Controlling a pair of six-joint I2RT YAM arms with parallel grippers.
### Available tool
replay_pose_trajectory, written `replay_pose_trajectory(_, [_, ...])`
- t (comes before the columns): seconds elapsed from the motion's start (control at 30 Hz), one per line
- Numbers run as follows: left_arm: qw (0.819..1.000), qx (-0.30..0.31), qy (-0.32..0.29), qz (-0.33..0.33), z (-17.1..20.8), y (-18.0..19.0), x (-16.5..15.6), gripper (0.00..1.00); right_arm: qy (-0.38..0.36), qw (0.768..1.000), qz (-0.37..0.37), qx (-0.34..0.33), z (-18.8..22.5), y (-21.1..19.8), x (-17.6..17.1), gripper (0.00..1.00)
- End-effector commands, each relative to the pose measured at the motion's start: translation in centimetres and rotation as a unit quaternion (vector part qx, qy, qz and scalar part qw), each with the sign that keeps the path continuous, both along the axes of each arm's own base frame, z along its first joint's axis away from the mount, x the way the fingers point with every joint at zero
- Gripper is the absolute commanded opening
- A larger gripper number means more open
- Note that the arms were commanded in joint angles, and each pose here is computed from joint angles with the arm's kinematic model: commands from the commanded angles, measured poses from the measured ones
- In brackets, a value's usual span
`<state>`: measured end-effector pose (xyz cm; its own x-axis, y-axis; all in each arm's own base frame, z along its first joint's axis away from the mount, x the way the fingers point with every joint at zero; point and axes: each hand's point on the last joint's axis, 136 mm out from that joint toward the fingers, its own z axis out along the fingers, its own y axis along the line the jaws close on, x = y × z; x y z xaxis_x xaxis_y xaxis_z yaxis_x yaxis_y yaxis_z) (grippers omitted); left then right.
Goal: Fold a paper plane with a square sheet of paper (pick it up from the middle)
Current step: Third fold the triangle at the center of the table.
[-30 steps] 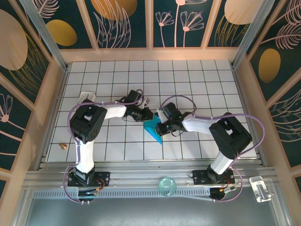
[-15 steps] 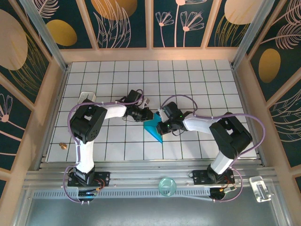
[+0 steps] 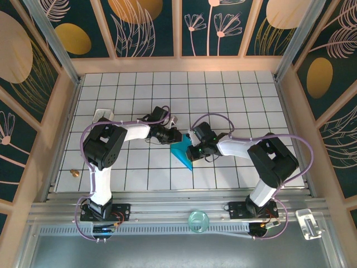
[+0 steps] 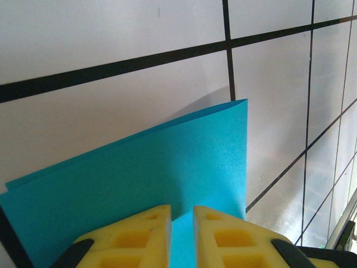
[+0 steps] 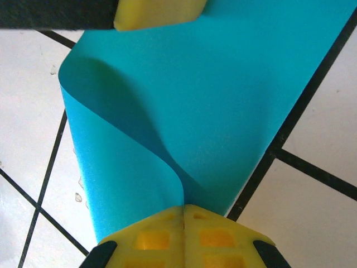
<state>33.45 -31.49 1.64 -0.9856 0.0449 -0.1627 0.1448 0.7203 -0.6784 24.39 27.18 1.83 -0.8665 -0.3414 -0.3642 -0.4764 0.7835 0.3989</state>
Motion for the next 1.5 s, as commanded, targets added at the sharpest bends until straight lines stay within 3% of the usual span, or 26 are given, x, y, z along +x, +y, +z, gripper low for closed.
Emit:
replay_pose_trajectory(0.0, [0.998,0.05,0.031,0.004,-3.4,1.5,-1.0,0.2,0.02,0.999,-0.014,-0.025,-1.5,-1.3,-0.6,0.0])
replay_pose_trajectory(0.63, [0.998,0.051,0.035,0.005,-3.7,1.6,-1.2,0.21,0.011,1.0,0.004,-0.005,-0.4,0.3,-0.1,0.0])
replay_pose_trajectory(1.47, [0.998,0.044,0.033,0.008,-3.3,1.4,-0.9,0.22,0.037,0.998,-0.001,-0.047,-2.8,-1.0,-1.1,0.0])
